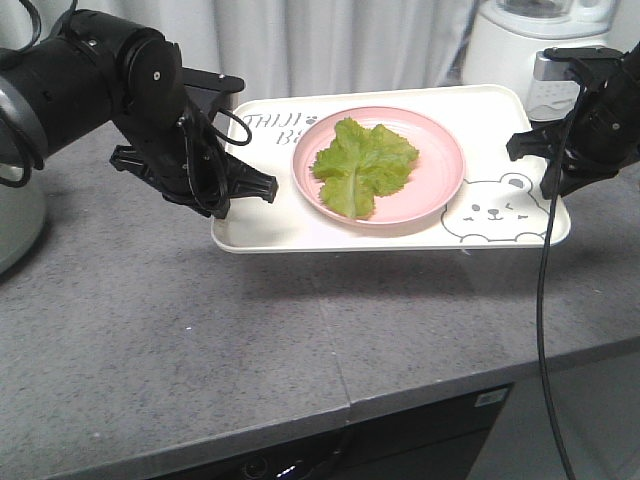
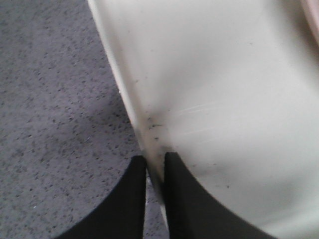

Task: Transfer vegetables to tray and serve
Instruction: 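Hold the tray raised with both grippers while the base turns away, then hold the tray level with both grippers while driving along the counter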

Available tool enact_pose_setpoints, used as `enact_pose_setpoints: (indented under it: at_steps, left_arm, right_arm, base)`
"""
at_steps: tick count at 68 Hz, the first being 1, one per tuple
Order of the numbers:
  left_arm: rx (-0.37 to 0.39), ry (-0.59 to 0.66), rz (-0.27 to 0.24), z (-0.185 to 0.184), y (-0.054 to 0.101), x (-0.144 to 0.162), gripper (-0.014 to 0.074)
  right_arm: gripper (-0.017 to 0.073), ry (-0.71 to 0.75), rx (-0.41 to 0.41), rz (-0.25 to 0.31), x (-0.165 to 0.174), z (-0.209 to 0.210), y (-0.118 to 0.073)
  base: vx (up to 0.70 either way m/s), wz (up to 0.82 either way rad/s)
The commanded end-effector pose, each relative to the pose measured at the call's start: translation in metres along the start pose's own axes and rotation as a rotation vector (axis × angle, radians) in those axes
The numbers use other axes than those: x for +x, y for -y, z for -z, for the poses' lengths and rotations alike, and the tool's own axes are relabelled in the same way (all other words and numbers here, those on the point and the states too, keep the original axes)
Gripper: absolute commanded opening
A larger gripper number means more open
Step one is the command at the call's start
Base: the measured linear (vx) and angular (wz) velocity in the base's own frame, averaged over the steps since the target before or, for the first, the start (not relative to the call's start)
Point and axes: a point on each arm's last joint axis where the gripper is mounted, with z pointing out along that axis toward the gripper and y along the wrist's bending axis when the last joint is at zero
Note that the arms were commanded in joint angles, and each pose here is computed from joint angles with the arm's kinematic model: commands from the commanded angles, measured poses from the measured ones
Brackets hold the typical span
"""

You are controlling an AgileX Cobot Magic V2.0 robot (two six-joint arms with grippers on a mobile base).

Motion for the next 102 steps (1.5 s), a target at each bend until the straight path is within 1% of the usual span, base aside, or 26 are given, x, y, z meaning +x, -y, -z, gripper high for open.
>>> enact_pose_setpoints:
  at_steps: [1, 102]
  left_arm:
    - [0.107, 0.178, -0.011, 0.0429, 0.0148, -0.0101, -0.0006]
    - [0.107, 0.178, -0.011, 0.0429, 0.0148, -0.0101, -0.0006]
  right_arm:
    - [-0.001, 0.077, -0.068, 0.036, 0.0002, 0.0313, -0.0155]
    - [-0.001, 0.078, -0.067, 0.036, 0.0002, 0.0313, -0.0155]
  base:
    - [0.0, -0.29]
    - [-0.01, -0.26]
